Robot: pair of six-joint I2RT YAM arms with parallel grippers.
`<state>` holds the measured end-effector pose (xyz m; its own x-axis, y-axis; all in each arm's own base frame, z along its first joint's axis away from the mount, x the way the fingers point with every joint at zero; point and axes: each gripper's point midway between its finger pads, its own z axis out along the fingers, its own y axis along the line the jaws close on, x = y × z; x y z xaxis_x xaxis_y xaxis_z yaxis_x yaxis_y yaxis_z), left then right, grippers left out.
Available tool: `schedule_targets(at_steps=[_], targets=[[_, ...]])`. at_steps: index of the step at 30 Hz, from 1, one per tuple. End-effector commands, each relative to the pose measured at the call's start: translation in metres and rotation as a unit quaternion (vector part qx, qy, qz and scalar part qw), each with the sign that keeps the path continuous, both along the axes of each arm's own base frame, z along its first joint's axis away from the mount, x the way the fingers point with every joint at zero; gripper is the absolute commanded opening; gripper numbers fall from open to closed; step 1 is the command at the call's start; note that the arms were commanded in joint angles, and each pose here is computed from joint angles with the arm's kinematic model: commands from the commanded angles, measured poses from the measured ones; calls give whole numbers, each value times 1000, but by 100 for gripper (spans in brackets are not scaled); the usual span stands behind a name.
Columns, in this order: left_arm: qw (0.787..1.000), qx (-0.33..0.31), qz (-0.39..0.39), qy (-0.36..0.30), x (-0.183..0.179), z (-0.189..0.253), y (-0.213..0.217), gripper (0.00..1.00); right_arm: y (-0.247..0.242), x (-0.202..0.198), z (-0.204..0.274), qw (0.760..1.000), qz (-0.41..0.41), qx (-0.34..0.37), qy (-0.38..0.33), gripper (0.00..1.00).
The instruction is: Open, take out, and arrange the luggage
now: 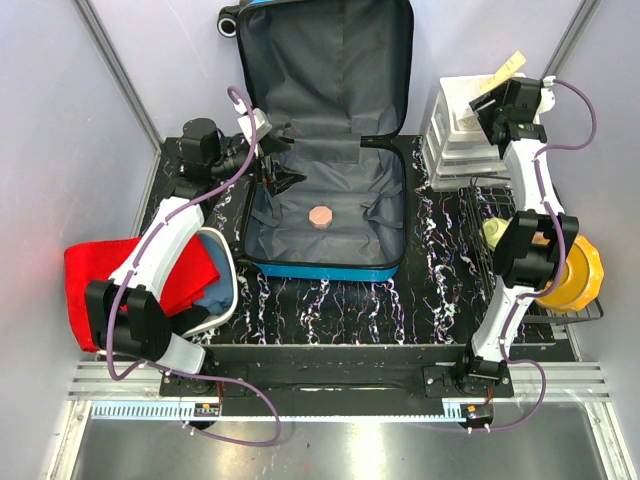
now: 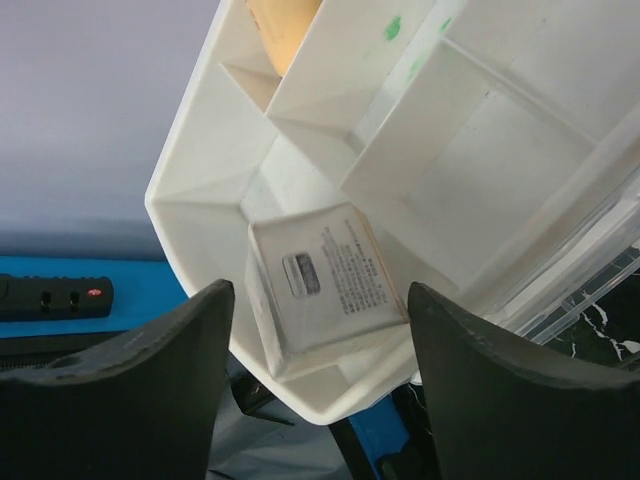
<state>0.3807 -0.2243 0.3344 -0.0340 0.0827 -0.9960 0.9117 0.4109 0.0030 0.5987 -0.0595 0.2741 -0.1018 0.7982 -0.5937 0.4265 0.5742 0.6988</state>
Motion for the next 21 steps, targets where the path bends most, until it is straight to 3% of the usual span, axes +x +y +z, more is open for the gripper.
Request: schedule_targets(at_steps=[1, 2, 8, 13, 15, 19, 21], targets=[[999, -9, 4, -37, 3, 27, 1, 96, 2, -12, 80, 997, 0, -17, -80, 82], [999, -10, 3, -37, 2, 28, 1, 96, 2, -14, 84, 996, 0, -19, -84, 89], [999, -12, 2, -35, 1, 28, 1, 97, -10, -36, 111, 994, -25, -59, -84, 90], [999, -14, -1, -33, 2, 28, 0, 97, -2, -44, 112, 989, 37, -132, -60, 66], [999, -13, -2, -34, 2, 27, -1, 97, 3, -43, 92, 985, 75, -156, -21, 62], [1000, -4, 7, -30, 7, 28, 1, 97, 22, -48, 58, 945, 214, -244, 32, 50], [1000, 6, 10, -18, 8, 23, 3, 96, 25, -55, 45, 932, 241, -265, 54, 46]])
